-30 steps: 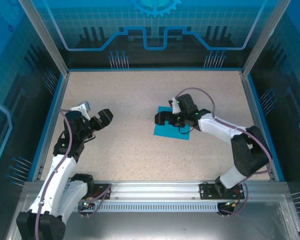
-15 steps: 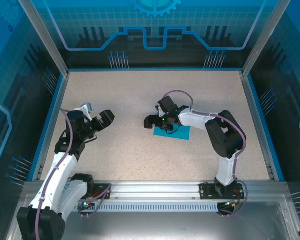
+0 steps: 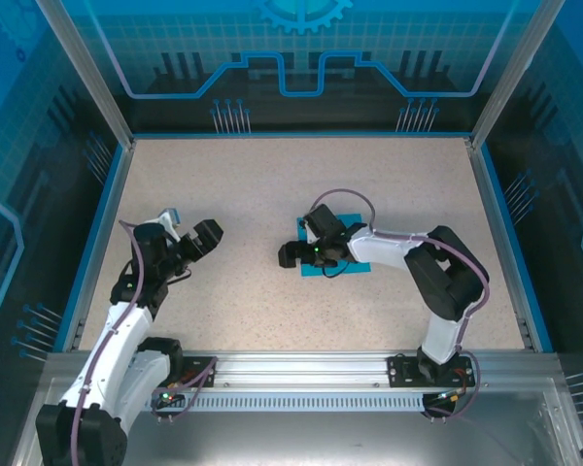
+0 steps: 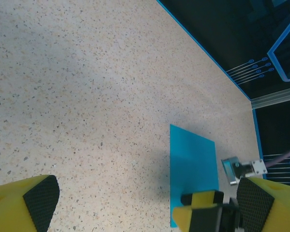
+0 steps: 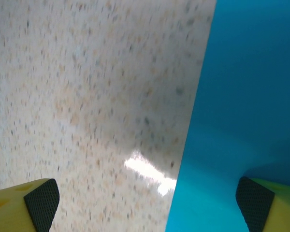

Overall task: Fold a paper plane with a square sheet of paper (pick it up from the middle)
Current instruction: Move the square sheet of paper to the center of the table.

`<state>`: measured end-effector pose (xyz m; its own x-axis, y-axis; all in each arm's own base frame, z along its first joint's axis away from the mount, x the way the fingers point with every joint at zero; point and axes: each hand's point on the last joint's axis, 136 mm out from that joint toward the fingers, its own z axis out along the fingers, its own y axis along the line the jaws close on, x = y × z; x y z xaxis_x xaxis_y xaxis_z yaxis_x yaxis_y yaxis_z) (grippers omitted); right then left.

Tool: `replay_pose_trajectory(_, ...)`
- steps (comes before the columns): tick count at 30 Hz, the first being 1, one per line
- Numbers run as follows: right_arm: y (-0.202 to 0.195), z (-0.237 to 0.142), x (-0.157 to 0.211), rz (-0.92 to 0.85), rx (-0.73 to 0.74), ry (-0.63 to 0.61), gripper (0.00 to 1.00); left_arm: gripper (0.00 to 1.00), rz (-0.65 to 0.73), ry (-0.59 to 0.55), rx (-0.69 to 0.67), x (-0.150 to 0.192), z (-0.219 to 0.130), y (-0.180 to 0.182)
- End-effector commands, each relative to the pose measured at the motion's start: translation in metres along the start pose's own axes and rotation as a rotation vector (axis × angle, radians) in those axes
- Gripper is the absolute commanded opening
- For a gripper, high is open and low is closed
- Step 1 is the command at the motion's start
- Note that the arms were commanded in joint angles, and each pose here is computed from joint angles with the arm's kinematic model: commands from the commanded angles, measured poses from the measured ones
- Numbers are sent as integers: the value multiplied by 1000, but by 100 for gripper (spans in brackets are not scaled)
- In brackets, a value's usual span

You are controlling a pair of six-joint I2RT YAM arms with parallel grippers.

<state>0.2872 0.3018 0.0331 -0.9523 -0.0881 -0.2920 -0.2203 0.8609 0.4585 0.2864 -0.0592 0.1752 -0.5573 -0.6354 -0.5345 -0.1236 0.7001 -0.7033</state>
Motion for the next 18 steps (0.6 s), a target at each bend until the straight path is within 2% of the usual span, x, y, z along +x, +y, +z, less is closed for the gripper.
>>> replay_pose_trajectory(1, -8, -2, 45, -13, 41, 128, 99, 99, 19, -8, 33, -1, -3, -4)
replay_pose_trajectory(5, 6, -21, 29, -48, 21, 69, 99, 98, 28, 13, 67, 3, 0, -9)
replay_pose_trajectory(8, 4, -41, 16, -61, 66, -12, 99, 99, 10, -4, 97, 3, -1, -12)
replay_pose_trajectory(13, -31, -77, 1, 2, 257, -143, 100, 98, -41, -23, 149, 1, -4, -20)
replay_pose_trajectory(18, -49, -92, -7, 77, 257, -233, 99, 99, -15, -27, 188, -1, -6, -28)
